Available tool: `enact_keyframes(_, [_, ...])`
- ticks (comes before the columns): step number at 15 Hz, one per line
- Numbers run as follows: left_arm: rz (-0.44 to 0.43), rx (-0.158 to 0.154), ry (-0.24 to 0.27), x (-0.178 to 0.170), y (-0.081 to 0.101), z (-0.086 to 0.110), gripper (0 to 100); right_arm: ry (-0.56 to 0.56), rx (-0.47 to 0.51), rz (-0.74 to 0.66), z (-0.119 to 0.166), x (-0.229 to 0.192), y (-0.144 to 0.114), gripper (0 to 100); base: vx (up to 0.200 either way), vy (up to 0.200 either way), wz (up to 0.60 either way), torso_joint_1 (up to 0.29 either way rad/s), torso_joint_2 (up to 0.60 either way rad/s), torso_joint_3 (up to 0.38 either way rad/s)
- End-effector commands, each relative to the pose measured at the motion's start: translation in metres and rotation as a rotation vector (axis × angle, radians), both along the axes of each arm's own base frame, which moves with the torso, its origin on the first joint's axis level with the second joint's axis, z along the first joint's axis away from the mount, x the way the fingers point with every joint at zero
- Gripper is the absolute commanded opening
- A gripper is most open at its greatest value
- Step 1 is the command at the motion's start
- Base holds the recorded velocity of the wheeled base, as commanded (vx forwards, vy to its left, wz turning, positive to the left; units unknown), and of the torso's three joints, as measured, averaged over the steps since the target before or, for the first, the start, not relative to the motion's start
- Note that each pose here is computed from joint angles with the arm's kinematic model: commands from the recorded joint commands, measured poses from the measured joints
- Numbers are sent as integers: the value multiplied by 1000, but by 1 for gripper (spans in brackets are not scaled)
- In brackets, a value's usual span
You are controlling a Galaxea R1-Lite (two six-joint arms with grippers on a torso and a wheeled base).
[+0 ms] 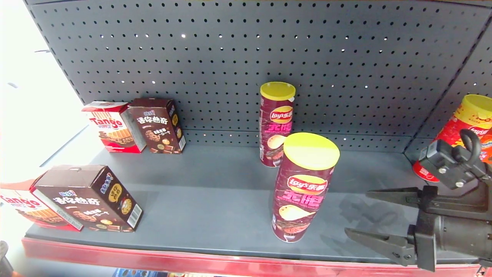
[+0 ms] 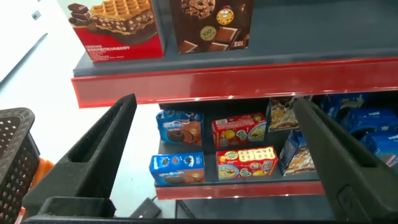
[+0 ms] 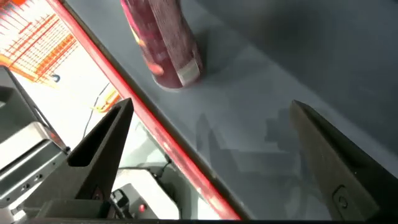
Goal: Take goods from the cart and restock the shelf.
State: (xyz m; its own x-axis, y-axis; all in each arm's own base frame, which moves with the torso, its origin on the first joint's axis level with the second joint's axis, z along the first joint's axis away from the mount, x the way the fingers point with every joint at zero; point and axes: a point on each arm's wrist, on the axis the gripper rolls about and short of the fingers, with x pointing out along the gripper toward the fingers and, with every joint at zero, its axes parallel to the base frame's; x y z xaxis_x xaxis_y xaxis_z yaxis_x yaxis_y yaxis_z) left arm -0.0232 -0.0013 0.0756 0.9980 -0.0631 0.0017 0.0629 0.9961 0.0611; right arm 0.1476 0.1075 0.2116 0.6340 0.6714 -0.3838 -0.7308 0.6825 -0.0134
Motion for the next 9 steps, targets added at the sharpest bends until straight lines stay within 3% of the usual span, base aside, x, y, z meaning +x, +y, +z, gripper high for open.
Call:
enact_keyframes(1, [0, 0, 3, 0, 0, 0, 100, 12, -39, 30, -3, 16, 17, 100, 0, 0, 0, 0, 0, 0])
enact_keyframes(9, [-4, -1, 3, 0, 0, 0, 100, -7, -88, 76, -6, 26, 29, 100, 0, 0, 0, 0, 0, 0])
